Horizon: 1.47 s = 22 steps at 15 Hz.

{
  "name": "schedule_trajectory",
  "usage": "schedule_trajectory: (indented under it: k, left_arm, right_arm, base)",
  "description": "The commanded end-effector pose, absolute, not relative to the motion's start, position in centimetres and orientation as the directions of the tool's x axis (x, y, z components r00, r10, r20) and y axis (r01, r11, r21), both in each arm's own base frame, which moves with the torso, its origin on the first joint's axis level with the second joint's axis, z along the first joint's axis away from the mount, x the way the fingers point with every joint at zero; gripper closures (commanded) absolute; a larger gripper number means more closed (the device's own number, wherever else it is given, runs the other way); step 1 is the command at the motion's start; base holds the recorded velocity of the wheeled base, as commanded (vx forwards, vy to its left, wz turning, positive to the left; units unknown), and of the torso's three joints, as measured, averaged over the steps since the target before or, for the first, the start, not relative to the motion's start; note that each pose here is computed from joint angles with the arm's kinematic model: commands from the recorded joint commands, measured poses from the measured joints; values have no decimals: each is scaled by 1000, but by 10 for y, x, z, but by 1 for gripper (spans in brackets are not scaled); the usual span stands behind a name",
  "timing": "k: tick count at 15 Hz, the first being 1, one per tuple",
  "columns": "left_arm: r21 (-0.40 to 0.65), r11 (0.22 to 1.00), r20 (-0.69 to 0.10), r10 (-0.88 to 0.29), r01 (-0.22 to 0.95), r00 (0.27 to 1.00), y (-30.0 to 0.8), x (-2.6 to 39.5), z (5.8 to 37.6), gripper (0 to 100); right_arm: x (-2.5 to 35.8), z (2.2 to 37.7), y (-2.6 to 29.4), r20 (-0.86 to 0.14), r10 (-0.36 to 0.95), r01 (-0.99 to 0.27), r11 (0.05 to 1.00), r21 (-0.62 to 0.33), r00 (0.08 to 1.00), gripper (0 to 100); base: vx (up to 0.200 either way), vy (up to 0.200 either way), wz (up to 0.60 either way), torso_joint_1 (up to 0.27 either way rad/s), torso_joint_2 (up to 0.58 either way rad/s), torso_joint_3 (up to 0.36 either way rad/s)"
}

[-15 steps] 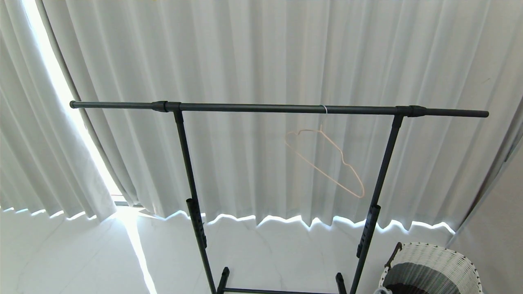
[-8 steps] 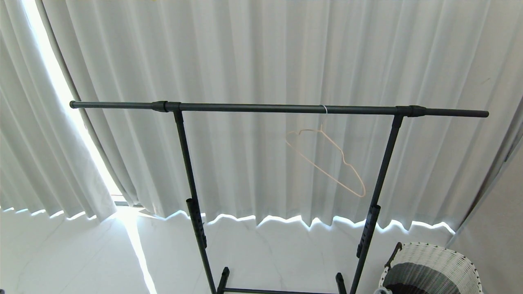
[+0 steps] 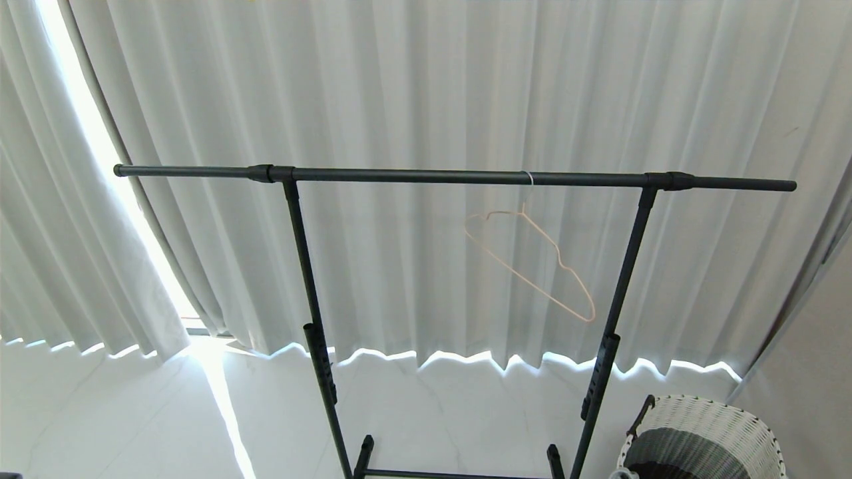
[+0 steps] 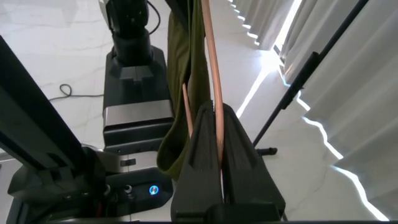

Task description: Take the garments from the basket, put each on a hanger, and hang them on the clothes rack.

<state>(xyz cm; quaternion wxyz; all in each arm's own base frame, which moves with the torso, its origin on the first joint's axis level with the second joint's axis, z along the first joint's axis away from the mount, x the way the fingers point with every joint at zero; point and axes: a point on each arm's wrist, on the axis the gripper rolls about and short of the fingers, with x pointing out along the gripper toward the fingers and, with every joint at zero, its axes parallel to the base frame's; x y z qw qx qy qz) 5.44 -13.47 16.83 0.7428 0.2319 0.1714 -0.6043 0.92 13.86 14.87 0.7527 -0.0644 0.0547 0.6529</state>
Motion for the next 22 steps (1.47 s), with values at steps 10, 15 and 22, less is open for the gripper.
schedule_trajectory:
  k: [10,15,22]
  left_arm:
    - [319,395,-572,-645,862,507,-123,58,152,100]
    - [398,635,-487,-466,662,739,-128,85,175,100]
    - [255,799,-371,-439,544,818,-156,107,220,100]
  right_arm:
    - [39,147,135,-181,920,-937,348,-26,347,0]
    - [47,135,150,-266,892,-926,376,-16,367,0]
    - [112,139,222,-299,810,-836,545,66,504,0]
  base:
    - [0,0,0,0,0,0]
    - [0,0,0,0,0,0]
    - [0,0,0,0,0,0]
